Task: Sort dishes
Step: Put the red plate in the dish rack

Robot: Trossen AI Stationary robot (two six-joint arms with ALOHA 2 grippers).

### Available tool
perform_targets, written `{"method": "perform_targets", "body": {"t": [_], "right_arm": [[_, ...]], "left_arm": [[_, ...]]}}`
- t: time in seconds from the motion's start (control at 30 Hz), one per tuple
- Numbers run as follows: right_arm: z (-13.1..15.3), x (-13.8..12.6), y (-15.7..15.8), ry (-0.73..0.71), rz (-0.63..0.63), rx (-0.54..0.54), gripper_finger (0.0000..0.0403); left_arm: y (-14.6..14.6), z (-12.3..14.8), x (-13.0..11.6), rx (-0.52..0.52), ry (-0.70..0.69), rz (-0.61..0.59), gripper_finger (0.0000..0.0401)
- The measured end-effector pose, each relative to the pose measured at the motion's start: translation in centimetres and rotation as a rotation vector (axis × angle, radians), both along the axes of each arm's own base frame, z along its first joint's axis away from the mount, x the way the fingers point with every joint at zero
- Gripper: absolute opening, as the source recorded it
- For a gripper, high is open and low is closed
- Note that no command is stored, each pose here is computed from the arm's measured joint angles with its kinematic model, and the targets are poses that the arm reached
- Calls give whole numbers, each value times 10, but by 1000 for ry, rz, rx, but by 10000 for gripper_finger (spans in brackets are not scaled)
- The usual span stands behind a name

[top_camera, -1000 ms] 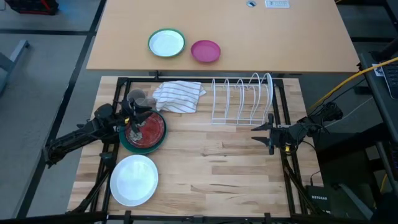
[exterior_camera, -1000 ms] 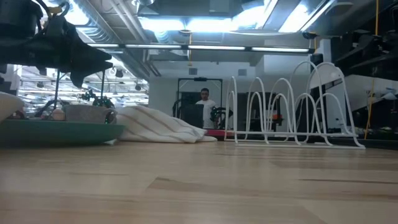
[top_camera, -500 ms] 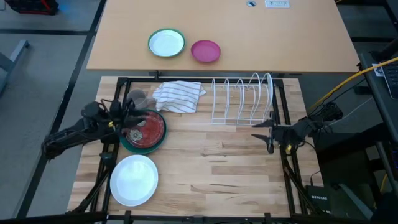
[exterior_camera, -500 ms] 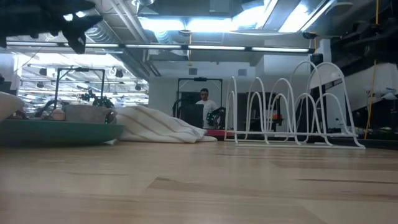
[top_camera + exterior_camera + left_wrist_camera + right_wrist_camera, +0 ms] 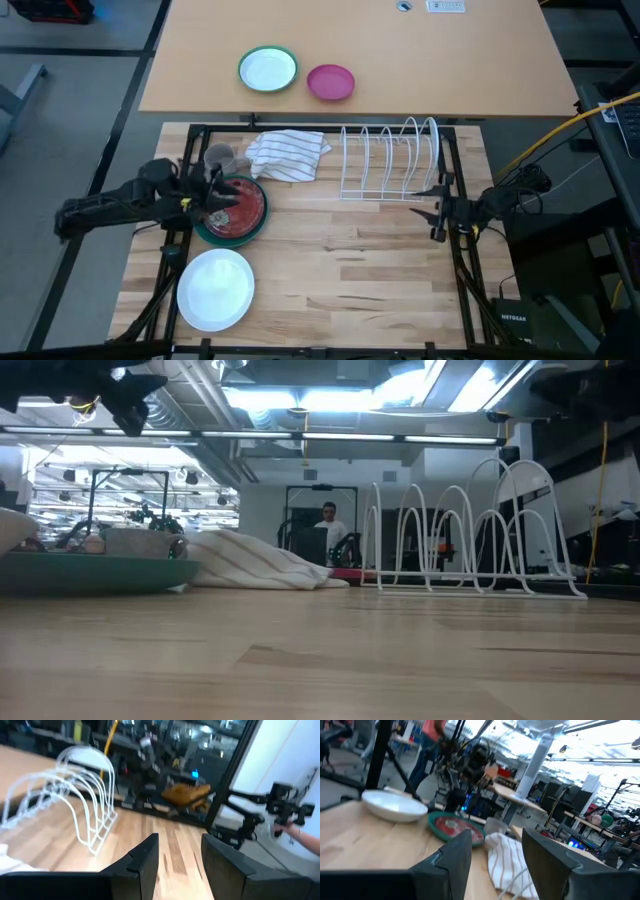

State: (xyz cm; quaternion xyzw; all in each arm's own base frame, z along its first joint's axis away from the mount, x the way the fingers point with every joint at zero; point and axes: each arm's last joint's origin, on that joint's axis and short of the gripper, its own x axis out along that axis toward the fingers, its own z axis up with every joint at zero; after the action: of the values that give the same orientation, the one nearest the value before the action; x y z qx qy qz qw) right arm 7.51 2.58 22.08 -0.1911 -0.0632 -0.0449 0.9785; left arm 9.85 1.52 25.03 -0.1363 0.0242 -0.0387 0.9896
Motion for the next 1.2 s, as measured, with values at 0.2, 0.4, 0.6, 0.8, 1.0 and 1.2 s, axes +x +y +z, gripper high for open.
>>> {"method": "perform_targets", "body": {"t": [0.2, 0.4, 0.6, 0.8, 1.0, 1.2], "right_arm": [[5, -1, -1, -46, -7, 28, 179], [5, -1, -1, -43, -7, 24, 179], [5, -1, -1, -43, -6, 33, 179], [5, -1, 0, -47, 11, 79, 179], [4, 0, 0, -42, 11, 80, 179], [0, 6, 4, 10, 10, 50, 179]], "left_arm": [[-4, -3, 28, -34, 199, -85, 137], [-15, -10, 47, -67, 477, -185, 137], [-29, -14, 57, -60, 631, -276, 137], [-38, -19, 62, -59, 702, -319, 137], [-35, -30, 66, 31, 794, -131, 137], [-30, -44, 66, 89, 942, 38, 137]]}}
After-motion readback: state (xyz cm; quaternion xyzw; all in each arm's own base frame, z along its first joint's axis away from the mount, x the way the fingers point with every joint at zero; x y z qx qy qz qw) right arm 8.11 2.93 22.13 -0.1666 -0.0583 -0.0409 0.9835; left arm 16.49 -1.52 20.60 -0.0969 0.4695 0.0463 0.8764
